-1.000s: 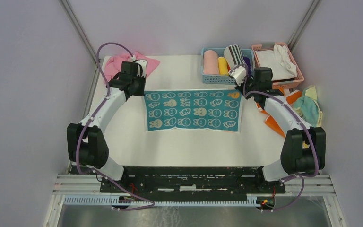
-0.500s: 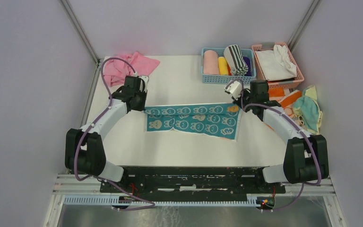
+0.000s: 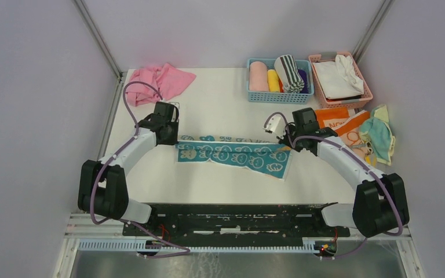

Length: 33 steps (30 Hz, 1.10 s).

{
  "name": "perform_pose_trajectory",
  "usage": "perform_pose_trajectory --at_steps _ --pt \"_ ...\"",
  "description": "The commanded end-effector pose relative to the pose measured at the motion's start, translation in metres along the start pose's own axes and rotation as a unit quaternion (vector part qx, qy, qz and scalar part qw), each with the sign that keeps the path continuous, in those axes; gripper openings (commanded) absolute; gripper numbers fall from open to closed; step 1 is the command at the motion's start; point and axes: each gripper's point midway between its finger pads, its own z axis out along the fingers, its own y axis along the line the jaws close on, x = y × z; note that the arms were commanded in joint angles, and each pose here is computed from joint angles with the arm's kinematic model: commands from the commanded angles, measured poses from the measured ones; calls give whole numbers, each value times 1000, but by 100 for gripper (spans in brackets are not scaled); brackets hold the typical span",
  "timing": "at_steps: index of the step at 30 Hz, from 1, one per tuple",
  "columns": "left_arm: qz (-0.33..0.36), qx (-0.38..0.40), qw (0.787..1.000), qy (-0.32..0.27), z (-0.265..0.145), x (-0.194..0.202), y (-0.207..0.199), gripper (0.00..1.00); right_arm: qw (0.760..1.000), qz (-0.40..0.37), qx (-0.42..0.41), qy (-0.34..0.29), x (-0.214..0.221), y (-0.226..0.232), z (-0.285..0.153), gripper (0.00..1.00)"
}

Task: Roll the towels
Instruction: Fold the towel at the center of the board.

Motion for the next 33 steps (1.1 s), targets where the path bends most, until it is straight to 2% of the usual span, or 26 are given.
perform_pose_trajectory --at_steps 1,4,7,10,12,17,19,22,25,27,28,30,33 --pt "-45 -14 999 -12 -4 1 2 6 995 -32 -76 52 13 36 -26 1" --pt "-64 -8 998 -8 -4 8 -1 11 987 -34 -126 97 24 52 -35 2" --pt "-86 -14 996 -11 -8 13 1 15 981 -36 -162 104 21 65 -44 7" --pt "-116 -30 992 -29 -15 13 6 18 979 -35 -180 88 12 74 -55 11" --pt "-136 -37 989 -44 -20 11 9 18 976 -34 -196 85 9 80 -66 18" --pt "-170 -42 982 -73 -31 8 13 32 961 -21 -268 56 -11 107 -94 34" --pt "-173 -46 980 -86 -38 5 16 37 957 -23 -286 33 -22 116 -101 44" --pt "-178 -51 977 -104 -48 -1 20 47 958 -13 -285 13 -33 122 -108 47" --pt "-181 -42 975 -119 -56 -10 18 53 967 38 -251 -20 -51 116 -106 49" --pt "-177 -27 976 -123 -59 -17 13 56 970 114 -212 -40 -68 105 -102 53" --pt "-174 -18 977 -123 -60 -21 10 57 968 152 -194 -41 -74 99 -99 51" --pt "-168 3 979 -120 -61 -29 2 58 960 215 -177 -26 -77 94 -94 49" --pt "-160 38 981 -104 -57 -33 -14 62 940 315 -126 32 -62 89 -80 50"
